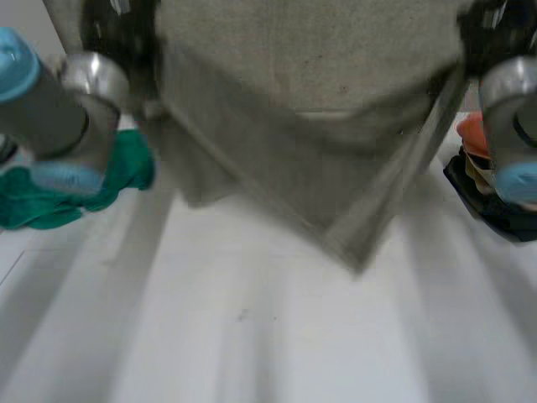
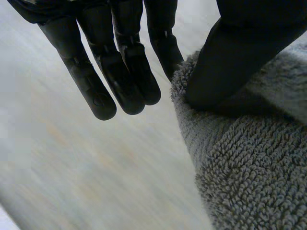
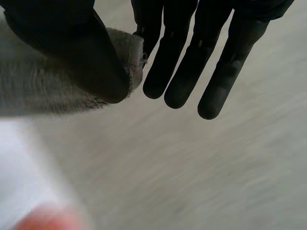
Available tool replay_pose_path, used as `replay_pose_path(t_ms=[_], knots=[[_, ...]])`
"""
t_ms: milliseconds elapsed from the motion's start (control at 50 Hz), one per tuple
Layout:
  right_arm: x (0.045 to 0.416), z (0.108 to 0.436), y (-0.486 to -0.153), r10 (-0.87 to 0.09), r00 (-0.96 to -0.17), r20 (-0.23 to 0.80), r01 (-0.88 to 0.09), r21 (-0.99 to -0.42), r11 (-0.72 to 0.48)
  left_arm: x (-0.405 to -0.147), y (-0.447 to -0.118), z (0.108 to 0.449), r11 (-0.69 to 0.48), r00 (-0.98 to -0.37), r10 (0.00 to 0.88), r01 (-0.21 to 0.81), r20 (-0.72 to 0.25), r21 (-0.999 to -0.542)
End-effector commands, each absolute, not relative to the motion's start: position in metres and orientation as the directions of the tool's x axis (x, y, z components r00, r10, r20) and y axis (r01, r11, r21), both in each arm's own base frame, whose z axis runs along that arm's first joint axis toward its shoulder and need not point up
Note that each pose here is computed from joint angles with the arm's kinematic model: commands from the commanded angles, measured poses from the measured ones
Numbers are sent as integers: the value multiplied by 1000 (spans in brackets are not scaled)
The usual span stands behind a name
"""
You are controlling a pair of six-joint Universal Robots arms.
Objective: Fold the laundry.
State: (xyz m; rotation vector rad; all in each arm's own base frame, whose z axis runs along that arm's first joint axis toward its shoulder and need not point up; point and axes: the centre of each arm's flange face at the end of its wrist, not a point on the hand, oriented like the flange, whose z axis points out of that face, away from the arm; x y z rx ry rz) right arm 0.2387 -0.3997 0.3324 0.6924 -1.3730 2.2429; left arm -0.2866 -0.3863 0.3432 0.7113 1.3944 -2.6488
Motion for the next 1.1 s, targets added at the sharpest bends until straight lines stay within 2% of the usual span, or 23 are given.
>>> replay_pose_path(t_ms=[20,120,140,200,220,280,300,360,440,520,620,660,780,880,940,1020,1080,1100], knots=[[255,415,-376,249,-890,383,-432,-530,-730,-294,-377,404,-760,-942,52,177,-331,-625],[258,395,-377,196,-881,431,-434,-571,-697,-293,-363,368,-681,-922,104,208,-374,-703],[259,383,-377,175,-875,452,-440,-590,-677,-292,-358,347,-635,-911,128,228,-393,-738],[260,364,-377,141,-868,476,-445,-622,-645,-291,-351,317,-571,-895,165,255,-413,-781],[260,349,-376,112,-868,485,-442,-647,-621,-288,-345,295,-517,-884,193,278,-426,-810],[263,326,-372,51,-865,499,-431,-688,-584,-286,-331,256,-427,-860,248,316,-446,-847],[265,308,-368,-1,-852,523,-435,-711,-553,-285,-318,231,-371,-840,291,342,-457,-864],[265,273,-358,-117,-815,568,-455,-751,-479,-286,-299,204,-311,-810,341,381,-477,-871],[265,238,-344,-239,-770,591,-479,-784,-393,-289,-256,162,-237,-726,441,473,-528,-848],[263,227,-339,-276,-758,591,-488,-794,-362,-288,-224,144,-194,-663,511,532,-548,-824],[266,231,-335,-280,-755,593,-483,-791,-376,-285,-195,163,-156,-623,574,554,-532,-818],[266,243,-331,-273,-757,593,-472,-786,-399,-282,-190,177,-140,-621,585,555,-521,-820],[269,276,-310,-296,-744,599,-415,-761,-499,-283,-199,227,-190,-678,536,483,-502,-855],[277,310,-272,-388,-698,603,-292,-733,-615,-280,-238,271,-237,-786,444,361,-431,-902],[277,324,-251,-436,-675,595,-221,-728,-649,-276,-262,280,-237,-818,420,318,-392,-918],[272,350,-225,-466,-671,578,-135,-712,-689,-296,-306,255,-201,-790,514,268,-335,-942],[268,365,-209,-482,-670,564,-82,-702,-707,-307,-322,246,-207,-764,557,251,-325,-946],[265,374,-199,-494,-672,552,-47,-697,-715,-314,-330,232,-196,-742,589,253,-320,-947]])
